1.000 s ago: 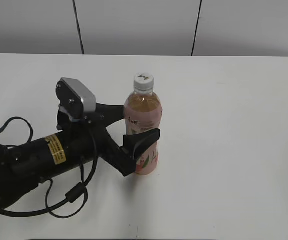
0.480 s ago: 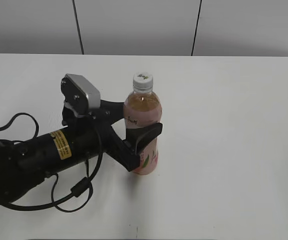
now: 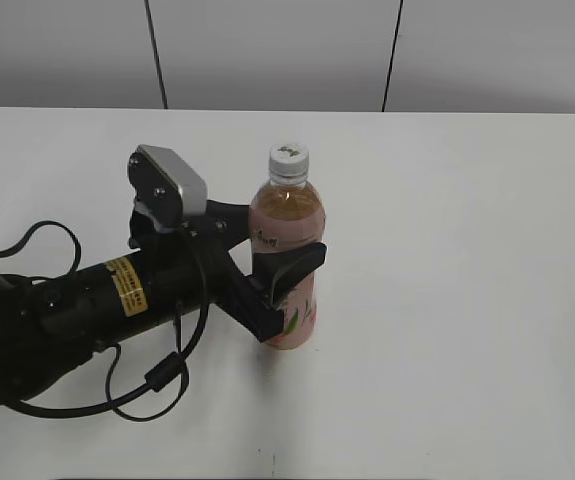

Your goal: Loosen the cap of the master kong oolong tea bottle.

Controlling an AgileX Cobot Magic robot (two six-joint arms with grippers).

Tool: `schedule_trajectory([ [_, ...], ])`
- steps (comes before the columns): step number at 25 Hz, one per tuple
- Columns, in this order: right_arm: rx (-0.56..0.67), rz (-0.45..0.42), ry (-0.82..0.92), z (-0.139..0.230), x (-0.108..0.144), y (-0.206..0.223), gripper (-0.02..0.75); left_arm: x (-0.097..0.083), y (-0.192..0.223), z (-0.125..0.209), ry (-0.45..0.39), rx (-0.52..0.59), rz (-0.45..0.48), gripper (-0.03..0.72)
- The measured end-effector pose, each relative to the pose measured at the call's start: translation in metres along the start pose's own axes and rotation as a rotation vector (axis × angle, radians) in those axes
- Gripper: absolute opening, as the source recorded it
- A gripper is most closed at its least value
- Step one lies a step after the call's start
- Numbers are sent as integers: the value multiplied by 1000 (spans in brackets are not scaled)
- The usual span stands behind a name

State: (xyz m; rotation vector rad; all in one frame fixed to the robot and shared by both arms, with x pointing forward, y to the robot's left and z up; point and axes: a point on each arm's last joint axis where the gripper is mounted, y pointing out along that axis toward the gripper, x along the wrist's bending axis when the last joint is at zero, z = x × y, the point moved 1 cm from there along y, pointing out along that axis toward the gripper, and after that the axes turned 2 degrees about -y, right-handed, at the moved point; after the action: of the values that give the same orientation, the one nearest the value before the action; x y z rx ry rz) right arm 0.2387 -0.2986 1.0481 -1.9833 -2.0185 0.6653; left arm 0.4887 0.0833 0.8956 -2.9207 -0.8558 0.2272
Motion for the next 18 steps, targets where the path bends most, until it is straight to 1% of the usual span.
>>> schedule_trajectory([
  [6, 0, 0, 0, 0, 0, 0, 355, -1, 0, 0, 3, -4, 8, 448],
  [11, -1, -7, 3, 0, 1, 0, 355, -4, 0, 0, 20, 2, 43, 448],
  [18, -1, -7, 3, 0, 1, 0, 355, -12, -14, -2, 32, 32, 62, 448],
])
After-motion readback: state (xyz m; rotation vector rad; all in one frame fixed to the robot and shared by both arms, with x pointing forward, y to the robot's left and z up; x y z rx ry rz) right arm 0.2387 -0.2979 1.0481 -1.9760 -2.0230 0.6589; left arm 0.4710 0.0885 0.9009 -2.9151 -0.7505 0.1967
